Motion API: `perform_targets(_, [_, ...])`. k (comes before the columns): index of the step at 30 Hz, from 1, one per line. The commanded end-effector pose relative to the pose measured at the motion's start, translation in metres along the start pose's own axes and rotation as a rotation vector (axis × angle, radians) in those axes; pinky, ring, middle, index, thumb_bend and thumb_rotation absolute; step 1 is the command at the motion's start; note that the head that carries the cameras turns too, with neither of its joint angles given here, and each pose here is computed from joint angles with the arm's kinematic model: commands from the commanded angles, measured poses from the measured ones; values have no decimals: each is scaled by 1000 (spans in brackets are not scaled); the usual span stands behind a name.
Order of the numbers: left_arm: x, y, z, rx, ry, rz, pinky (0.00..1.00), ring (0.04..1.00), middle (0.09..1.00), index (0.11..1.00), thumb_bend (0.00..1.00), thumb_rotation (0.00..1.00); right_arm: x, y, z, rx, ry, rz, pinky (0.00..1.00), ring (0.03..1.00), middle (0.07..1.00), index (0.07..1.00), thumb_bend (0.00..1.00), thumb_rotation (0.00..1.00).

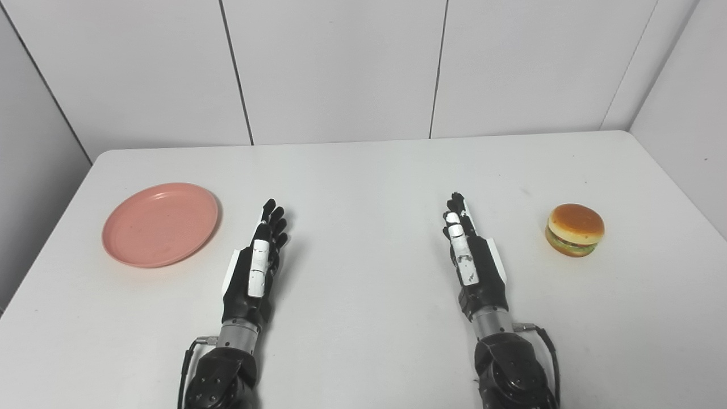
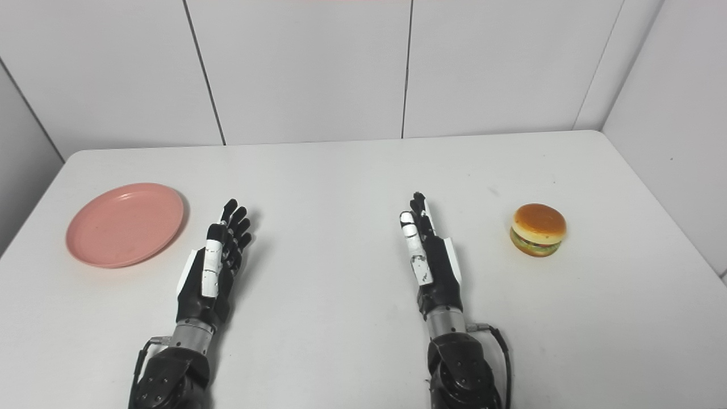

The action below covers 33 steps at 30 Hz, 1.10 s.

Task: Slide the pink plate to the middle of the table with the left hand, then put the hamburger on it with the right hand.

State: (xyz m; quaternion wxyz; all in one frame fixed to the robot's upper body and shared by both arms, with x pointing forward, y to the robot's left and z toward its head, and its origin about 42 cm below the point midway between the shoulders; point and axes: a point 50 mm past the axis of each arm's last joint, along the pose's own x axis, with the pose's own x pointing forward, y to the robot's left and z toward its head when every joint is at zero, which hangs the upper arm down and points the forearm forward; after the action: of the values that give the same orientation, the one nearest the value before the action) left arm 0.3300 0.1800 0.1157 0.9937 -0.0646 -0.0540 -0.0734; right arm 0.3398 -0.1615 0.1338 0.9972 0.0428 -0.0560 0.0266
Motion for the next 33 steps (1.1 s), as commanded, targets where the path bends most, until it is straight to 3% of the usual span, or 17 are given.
perform_targets(1, [8,-2,8,3,-44,-6,1000,1000,1000,1000,768,1000,6,8,12,3,-45,26,1000,1000,1000,1000,549,942])
perform_targets(11, [8,-5,10,12,-34,-12,1000,1000,1000,1000,780,1000,-1,9,11,-13,-29,39,1000,1000,1000,1000,597,944])
perform_targets(33, [8,-14,10,-7,-40,-23,1000,1000,1000,1000,776,1000,-4,7,11,-11,-26,31,1000,1000,1000,1000,596,936])
